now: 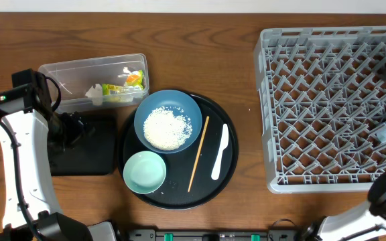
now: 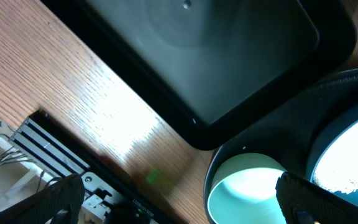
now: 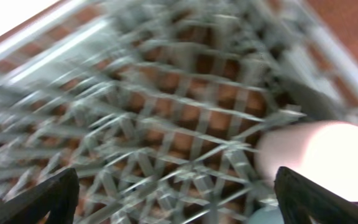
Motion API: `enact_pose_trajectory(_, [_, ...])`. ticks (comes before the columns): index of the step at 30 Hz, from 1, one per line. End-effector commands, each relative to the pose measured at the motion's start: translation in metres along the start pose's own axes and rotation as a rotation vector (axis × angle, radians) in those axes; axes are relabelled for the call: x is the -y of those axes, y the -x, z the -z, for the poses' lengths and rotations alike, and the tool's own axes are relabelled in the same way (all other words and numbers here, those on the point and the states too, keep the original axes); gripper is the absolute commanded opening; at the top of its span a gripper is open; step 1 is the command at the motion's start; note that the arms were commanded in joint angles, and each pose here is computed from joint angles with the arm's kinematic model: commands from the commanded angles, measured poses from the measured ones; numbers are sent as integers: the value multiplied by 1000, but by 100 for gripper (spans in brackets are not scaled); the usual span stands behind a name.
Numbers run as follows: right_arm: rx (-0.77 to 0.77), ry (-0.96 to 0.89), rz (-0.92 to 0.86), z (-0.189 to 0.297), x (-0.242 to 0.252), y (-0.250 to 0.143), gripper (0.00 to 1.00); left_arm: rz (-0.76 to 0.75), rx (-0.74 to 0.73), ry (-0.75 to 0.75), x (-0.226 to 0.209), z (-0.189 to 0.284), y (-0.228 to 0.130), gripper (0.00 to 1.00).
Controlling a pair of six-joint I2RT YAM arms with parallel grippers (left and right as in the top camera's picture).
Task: Sort waste into correct bins and load items into the dishwasher rack
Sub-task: 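Release the pink cup and raise the right gripper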
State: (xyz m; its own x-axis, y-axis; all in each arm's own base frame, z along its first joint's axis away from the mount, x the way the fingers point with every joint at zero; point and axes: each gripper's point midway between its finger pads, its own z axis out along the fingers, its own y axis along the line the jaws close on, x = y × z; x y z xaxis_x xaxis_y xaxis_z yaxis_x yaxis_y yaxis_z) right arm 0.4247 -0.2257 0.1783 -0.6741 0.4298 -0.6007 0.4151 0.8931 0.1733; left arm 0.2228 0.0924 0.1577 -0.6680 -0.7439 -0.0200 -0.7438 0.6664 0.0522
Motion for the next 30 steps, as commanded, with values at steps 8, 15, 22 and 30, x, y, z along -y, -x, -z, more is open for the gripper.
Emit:
enact_pose_trajectory(8, [-124, 355, 397, 42, -186, -54, 99, 8, 5, 10, -2, 1, 2, 100])
enact_pose_trajectory(15, [-231, 499, 575, 62, -274, -117, 99, -62, -7, -12, 4, 1, -1, 100])
enact_pose_trajectory(22, [-268, 495, 607, 72, -311, -147, 99, -272, -73, -62, 40, 4, -36, 99])
enact_pose_trajectory(30, [-283, 502, 596, 75, -318, -154, 99, -538, -147, -23, 75, -8, -101, 100])
